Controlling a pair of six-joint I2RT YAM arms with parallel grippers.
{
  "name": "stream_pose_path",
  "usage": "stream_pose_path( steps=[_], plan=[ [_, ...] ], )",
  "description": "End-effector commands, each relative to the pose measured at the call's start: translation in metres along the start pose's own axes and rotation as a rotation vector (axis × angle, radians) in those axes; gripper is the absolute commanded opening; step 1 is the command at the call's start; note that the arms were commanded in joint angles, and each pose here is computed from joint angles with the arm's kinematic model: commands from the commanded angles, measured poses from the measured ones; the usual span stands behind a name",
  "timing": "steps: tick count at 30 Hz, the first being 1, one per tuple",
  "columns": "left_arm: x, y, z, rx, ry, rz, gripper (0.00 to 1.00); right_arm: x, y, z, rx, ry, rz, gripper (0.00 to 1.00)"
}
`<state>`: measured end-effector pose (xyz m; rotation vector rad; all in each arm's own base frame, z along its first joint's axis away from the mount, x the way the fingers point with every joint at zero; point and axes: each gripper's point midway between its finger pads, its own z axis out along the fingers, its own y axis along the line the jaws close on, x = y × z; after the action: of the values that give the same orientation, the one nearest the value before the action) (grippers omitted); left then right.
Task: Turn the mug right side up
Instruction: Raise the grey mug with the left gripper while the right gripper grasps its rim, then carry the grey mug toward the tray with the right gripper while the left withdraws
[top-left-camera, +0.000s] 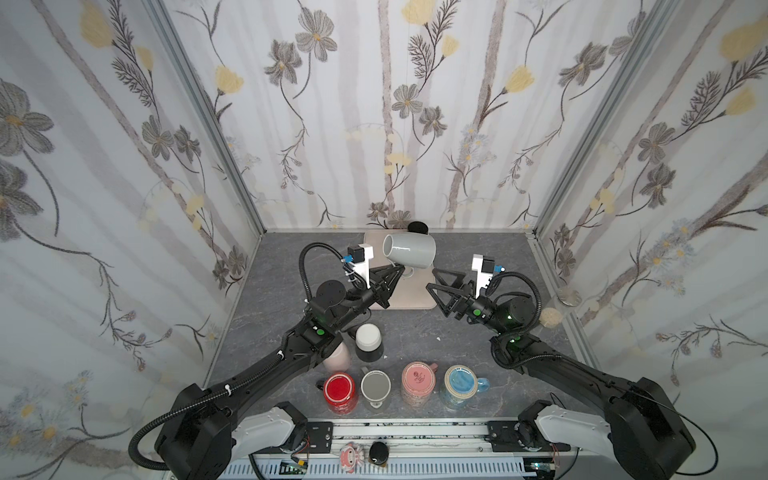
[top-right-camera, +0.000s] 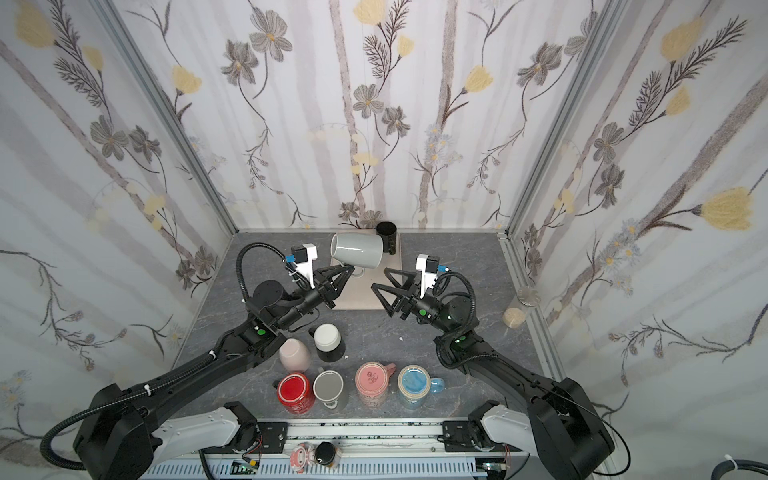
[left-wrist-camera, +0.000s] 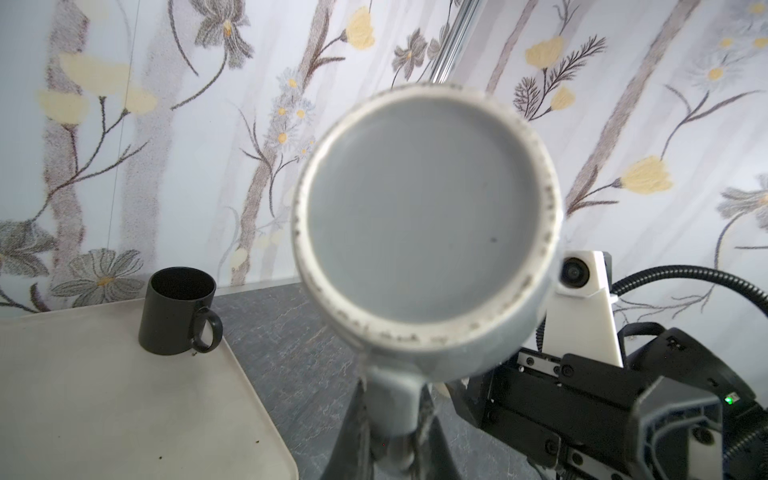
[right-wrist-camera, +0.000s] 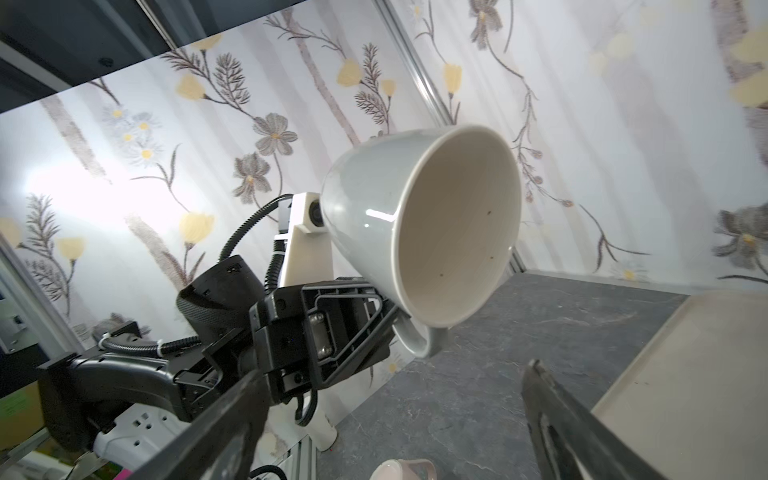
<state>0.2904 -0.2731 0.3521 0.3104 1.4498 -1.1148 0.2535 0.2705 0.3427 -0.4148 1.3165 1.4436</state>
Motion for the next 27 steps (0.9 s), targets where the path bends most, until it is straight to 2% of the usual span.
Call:
stream_pose_path(
  steps=[1, 5, 10, 19, 25, 26, 27],
  plan=[
    [-0.043, -0.036, -0.010, 0.158, -0.160, -0.008, 0.00, -0.014, 0.024, 0.008, -0.121, -0.060, -0.019, 0.88],
    [-0.050, -0.045, -0.017, 0.197, -0.184, -0.020, 0.00, -0.022, 0.030, 0.011, -0.203, -0.126, 0.027, 0.82],
    [-0.050, -0.044, -0.018, 0.187, -0.177, -0.016, 0.00, -0.021, 0.041, 0.024, -0.309, -0.114, 0.072, 0.71],
    [-0.050, -0.046, -0.023, 0.204, -0.191, -0.029, 0.00, -0.014, 0.044, 0.040, -0.350, -0.112, 0.101, 0.56],
    [-0.046, -0.044, -0.023, 0.206, -0.183, -0.048, 0.00, -0.017, 0.045, 0.044, -0.371, -0.132, 0.124, 0.39],
    [-0.045, -0.043, -0.022, 0.204, -0.183, -0.052, 0.00, -0.017, 0.045, 0.045, -0.370, -0.134, 0.126, 0.34],
    [-0.045, -0.043, -0.022, 0.203, -0.181, -0.059, 0.00, -0.017, 0.044, 0.045, -0.367, -0.136, 0.134, 0.25]
  ],
)
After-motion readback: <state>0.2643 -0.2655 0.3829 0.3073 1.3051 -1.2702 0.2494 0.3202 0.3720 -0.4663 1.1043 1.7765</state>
